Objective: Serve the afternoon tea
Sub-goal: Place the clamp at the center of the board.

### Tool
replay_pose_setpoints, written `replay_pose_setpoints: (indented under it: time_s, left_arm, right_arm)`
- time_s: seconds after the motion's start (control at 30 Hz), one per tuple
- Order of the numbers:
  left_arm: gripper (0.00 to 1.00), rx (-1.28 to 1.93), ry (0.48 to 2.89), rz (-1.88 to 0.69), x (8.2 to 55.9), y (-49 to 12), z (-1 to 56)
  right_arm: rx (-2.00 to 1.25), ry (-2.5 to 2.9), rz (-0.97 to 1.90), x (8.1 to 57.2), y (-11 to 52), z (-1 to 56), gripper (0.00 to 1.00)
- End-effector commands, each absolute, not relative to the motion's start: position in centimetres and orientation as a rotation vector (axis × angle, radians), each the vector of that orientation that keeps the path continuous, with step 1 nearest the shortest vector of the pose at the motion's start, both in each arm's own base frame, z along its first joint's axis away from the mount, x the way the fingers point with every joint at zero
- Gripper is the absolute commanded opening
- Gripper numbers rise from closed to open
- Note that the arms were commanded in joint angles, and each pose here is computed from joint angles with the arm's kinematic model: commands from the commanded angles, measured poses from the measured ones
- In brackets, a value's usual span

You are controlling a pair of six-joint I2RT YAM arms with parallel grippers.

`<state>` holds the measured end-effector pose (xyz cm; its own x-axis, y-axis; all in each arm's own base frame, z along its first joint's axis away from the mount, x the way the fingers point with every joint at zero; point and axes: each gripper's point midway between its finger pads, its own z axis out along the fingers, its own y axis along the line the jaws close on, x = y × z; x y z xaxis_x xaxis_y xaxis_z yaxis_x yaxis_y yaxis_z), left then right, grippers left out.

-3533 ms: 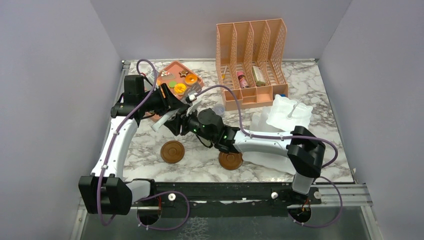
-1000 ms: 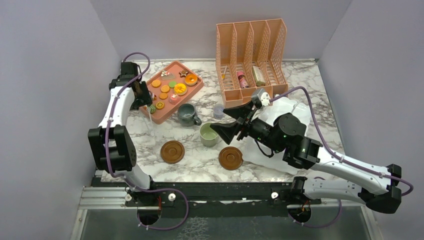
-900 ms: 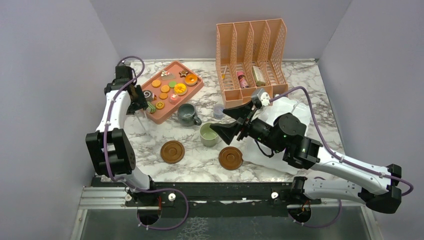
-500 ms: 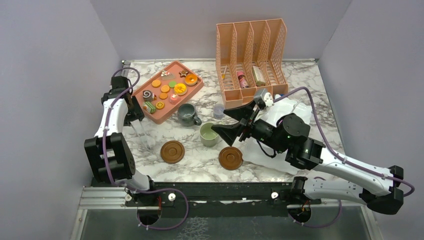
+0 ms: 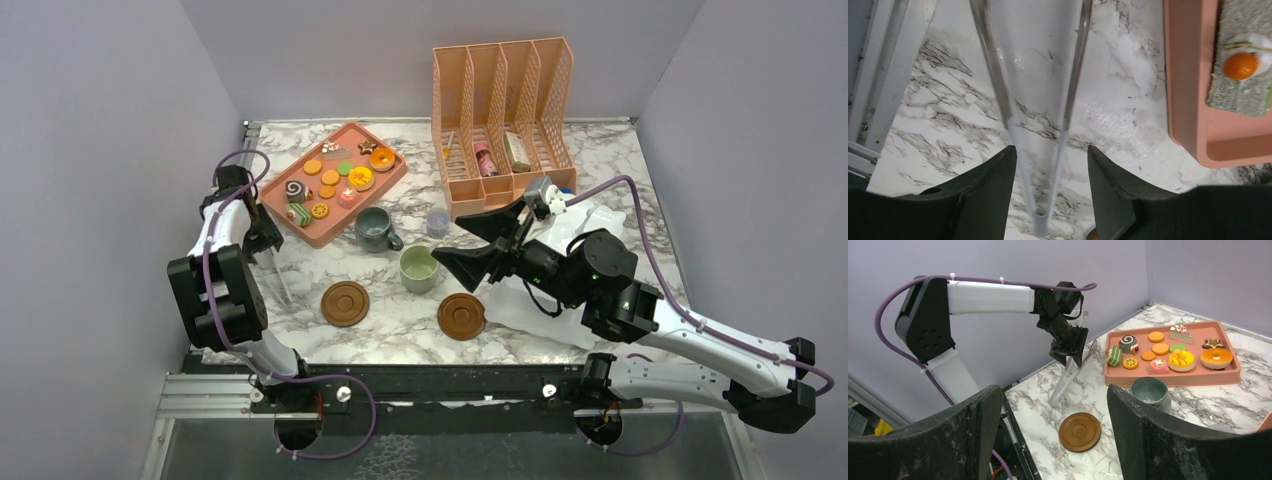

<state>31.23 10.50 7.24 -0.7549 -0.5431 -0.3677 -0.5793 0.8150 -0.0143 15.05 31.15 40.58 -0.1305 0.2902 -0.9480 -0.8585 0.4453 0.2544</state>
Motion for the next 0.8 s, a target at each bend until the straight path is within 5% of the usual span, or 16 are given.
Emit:
replay_pose_setpoints:
  time_s: [0.0,0.63,0.77]
  left_arm:
    - [0.55,-0.885,2.627,0.161,31.1,10.9,5.8]
    - [0.69,-1.037,2.482,0.171,30.1,12.5,7.2]
    - [0.79,-1.095,2.399,0.221,28.9,14.0,8.8]
  right_arm:
    - [-0.549,1.341,1.072,14.9,30.4,41.3,0.82]
    - [-0.569,1.330,1.050,15.1,30.5,41.1,0.82]
    - [-0.578,1.322,1.044,14.9,30.3,41.6,0.82]
